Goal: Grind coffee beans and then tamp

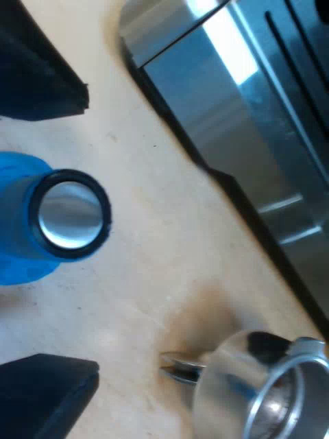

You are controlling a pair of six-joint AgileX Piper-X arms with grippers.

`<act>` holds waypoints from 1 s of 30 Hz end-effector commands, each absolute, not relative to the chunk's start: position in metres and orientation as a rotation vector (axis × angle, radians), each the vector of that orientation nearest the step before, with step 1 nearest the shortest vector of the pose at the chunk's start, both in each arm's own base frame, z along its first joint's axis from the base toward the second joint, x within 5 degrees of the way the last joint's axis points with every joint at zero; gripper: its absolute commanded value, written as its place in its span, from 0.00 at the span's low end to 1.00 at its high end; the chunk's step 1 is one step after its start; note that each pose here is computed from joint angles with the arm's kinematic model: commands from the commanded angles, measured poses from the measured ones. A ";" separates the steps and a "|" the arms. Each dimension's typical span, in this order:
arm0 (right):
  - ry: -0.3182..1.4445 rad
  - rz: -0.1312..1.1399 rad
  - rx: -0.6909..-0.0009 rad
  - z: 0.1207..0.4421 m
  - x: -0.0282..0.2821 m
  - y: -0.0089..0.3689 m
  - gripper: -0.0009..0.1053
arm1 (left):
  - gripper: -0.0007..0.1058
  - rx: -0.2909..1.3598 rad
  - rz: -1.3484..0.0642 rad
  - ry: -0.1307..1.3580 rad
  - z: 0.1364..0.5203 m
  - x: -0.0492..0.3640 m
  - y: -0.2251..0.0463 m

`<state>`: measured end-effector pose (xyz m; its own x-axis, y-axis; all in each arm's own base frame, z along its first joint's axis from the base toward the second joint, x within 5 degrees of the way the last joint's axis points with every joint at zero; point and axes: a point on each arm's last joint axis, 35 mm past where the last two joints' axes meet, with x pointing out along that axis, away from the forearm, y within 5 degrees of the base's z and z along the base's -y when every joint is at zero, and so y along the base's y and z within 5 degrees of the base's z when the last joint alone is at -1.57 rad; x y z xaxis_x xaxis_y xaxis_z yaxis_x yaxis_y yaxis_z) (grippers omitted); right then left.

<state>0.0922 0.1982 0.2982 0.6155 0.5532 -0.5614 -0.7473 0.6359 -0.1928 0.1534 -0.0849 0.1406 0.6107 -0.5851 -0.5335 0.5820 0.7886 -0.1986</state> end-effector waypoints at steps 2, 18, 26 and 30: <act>0.457 0.781 -0.433 0.305 0.093 0.197 0.53 | 0.68 0.001 -0.676 0.611 0.139 0.155 -0.087; 0.457 0.781 -0.433 0.305 0.093 0.197 0.53 | 0.68 0.004 -0.674 0.637 0.128 0.161 -0.089; 0.458 0.781 -0.430 0.305 0.093 0.197 0.53 | 0.61 0.007 -0.658 0.590 0.131 0.163 -0.090; 0.458 0.781 -0.430 0.305 0.093 0.197 0.53 | 0.53 0.007 -0.658 0.590 0.131 0.163 -0.090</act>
